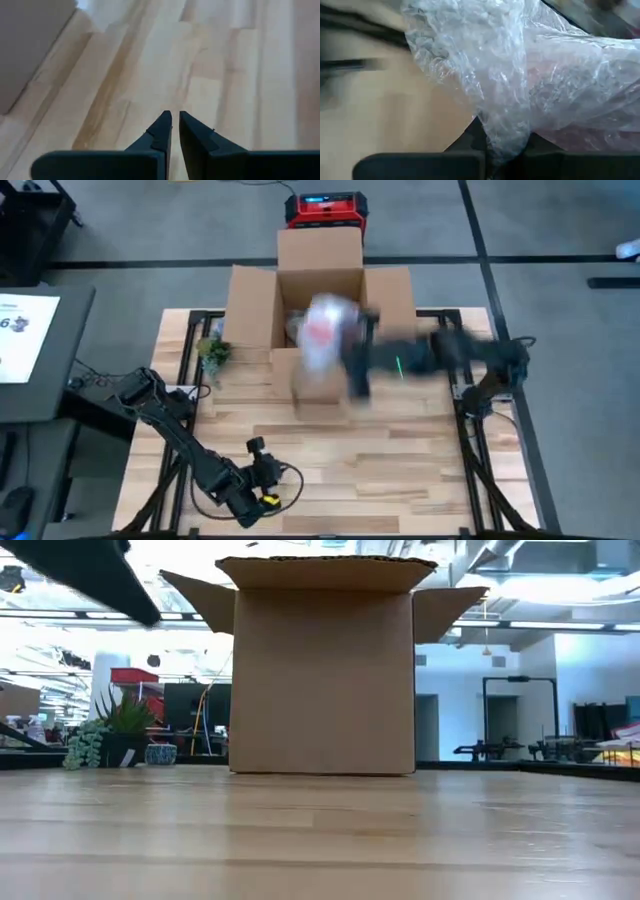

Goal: Wrap mug
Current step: Put the wrapped red mug into the box

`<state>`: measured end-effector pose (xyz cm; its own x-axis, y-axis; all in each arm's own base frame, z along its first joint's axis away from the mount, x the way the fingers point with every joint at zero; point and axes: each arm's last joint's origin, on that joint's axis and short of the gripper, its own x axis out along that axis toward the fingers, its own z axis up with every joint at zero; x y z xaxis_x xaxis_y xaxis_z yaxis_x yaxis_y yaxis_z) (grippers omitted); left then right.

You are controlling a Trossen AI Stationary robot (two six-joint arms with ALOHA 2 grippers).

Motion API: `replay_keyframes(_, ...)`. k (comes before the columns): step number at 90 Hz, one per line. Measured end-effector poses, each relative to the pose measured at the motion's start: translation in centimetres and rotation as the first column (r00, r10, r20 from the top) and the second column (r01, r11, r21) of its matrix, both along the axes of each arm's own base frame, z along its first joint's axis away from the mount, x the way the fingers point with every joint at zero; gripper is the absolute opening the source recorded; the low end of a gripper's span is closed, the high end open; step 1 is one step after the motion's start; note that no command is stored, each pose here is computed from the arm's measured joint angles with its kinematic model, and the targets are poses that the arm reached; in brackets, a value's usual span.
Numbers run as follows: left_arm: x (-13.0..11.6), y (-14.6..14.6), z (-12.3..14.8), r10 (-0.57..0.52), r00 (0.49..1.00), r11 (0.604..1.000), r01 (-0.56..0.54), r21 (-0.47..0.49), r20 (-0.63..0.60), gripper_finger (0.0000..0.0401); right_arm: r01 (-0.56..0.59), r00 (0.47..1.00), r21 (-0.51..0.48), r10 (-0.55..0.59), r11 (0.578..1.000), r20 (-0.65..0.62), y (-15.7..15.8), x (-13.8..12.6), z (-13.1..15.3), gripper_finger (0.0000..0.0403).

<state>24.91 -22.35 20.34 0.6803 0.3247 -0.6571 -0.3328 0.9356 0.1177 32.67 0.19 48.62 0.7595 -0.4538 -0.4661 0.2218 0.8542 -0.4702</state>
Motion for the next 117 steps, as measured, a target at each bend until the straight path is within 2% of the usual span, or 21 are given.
replay_keyframes(5,0.0,0.2,-0.2,0.019,1.0,1.0,-0.019,-0.01,0.003,0.0014,0.06,0.998,0.058,-0.06,0.996,-0.007,-4.5,-0.1,-0.2,0.0009)
replay_keyframes(18,-0.1,0.2,-0.4,0.032,0.999,0.999,-0.032,-0.018,0.01,0.0015,0.096,0.994,0.254,-0.081,0.962,-0.071,-13.7,0.9,-3.3,0.0009)
replay_keyframes(29,0.0,0.2,-0.3,0.038,0.999,0.999,-0.038,-0.028,0.017,0.0015,0.137,0.98,0.311,-0.084,0.94,-0.179,-17.9,2.9,-7.3,0.0009)
replay_keyframes(37,0.1,0.1,-0.3,0.035,0.999,0.999,-0.034,-0.039,0.029,0.0015,0.169,0.956,0.331,-0.073,0.928,-0.284,-19.3,4.1,-10.3,0.0009)
replay_keyframes(44,0.2,0.0,-0.2,0.038,0.999,0.998,-0.036,-0.05,0.037,0.0015,0.194,0.92,0.353,-0.045,0.915,-0.39,-20.1,4.8,-12.9,0.0009)
replay_keyframes(59,0.2,0.0,-0.2,0.046,0.998,0.997,-0.043,-0.066,0.047,0.0015,0.255,0.794,0.401,0.046,0.88,-0.606,-20.5,5.8,-18.0,0.001)
replay_keyframes(76,0.2,-0.1,-0.2,0.046,0.998,0.997,-0.042,-0.066,0.047,0.0015,0.325,0.608,0.442,0.174,0.836,-0.775,-20.6,7.2,-24.6,0.0014)
replay_keyframes(80,0.2,-0.1,-0.2,0.045,0.998,0.997,-0.042,-0.067,0.049,0.0015,0.333,0.578,0.447,0.195,0.83,-0.792,-20.5,7.5,-25.8,0.0014)
replay_keyframes(90,0.3,-0.1,-0.2,0.045,0.998,0.997,-0.041,-0.072,0.053,0.0015,0.337,0.553,0.441,0.204,0.832,-0.808,-20.1,8.0,-26.9,0.0026)
replay_keyframes(100,0.3,-0.2,-0.2,0.041,0.998,0.996,-0.036,-0.084,0.053,0.0015,0.322,0.537,0.444,0.225,0.836,-0.813,-19.5,8.2,-27.0,0.006)
replay_keyframes(109,0.2,-0.3,-0.1,0.032,0.998,0.994,-0.028,-0.102,0.045,0.0015,0.306,0.555,0.442,0.219,0.843,-0.802,-18.9,8.0,-25.6,0.0105)
replay_keyframes(117,0.1,-0.5,0.0,0.032,0.998,0.993,-0.026,-0.118,0.048,0.0015,0.282,0.602,0.437,0.198,0.854,-0.774,-18.3,7.2,-22.9,0.0149)
